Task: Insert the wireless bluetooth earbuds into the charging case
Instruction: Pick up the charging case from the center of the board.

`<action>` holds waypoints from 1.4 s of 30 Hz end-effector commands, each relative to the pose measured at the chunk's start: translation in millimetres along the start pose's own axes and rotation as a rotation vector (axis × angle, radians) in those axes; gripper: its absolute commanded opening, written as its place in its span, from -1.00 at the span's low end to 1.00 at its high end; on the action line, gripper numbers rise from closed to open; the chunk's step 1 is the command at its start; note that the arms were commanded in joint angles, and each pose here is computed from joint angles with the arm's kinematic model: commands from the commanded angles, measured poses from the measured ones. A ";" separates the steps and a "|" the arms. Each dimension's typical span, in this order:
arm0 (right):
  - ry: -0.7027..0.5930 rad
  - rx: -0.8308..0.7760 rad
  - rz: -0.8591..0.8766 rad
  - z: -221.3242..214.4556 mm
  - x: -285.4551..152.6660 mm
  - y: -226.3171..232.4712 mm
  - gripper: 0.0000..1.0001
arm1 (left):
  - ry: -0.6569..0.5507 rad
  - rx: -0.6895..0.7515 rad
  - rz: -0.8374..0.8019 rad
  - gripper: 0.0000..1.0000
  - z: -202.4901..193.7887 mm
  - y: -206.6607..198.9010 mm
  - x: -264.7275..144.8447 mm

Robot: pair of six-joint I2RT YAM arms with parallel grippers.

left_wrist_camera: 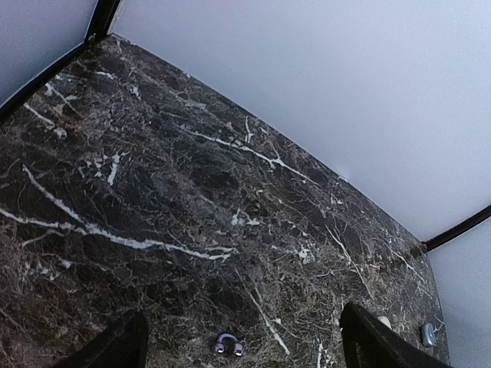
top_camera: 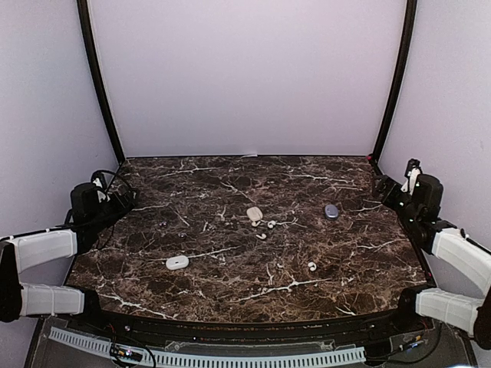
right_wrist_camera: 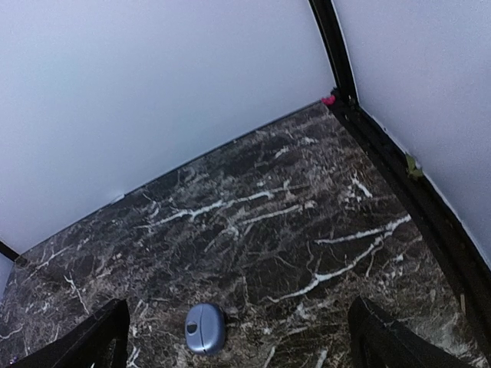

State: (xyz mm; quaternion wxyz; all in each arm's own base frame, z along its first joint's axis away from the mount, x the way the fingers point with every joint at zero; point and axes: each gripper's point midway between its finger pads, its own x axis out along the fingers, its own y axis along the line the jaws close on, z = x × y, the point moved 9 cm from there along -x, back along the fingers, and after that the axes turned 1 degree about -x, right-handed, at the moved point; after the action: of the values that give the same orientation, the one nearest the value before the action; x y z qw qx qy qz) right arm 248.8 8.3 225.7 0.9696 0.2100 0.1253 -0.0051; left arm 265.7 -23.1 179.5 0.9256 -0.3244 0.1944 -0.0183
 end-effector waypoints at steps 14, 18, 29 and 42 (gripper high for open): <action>0.408 -0.001 0.021 -40.0 54.5 2.4 0.99 | 0.197 0.098 -0.331 0.91 -34.5 -15.3 -1.5; 0.484 -0.098 -0.009 -56.6 66.2 16.9 0.98 | 0.239 0.171 -0.394 0.87 -43.5 -33.1 4.2; 0.593 -0.301 0.012 -85.7 89.8 71.1 0.89 | 0.199 0.211 -0.392 0.87 -46.3 -37.4 6.9; 0.682 -0.414 0.278 -138.8 100.5 170.9 0.79 | 0.134 0.168 -0.299 0.98 -39.7 -31.6 1.7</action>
State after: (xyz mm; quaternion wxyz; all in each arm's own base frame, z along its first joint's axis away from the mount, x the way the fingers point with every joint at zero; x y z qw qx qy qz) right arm 317.4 196.0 146.6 0.8882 0.0189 0.4185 0.1889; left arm 256.8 -73.6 166.3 0.9175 -0.2655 0.2126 -0.2061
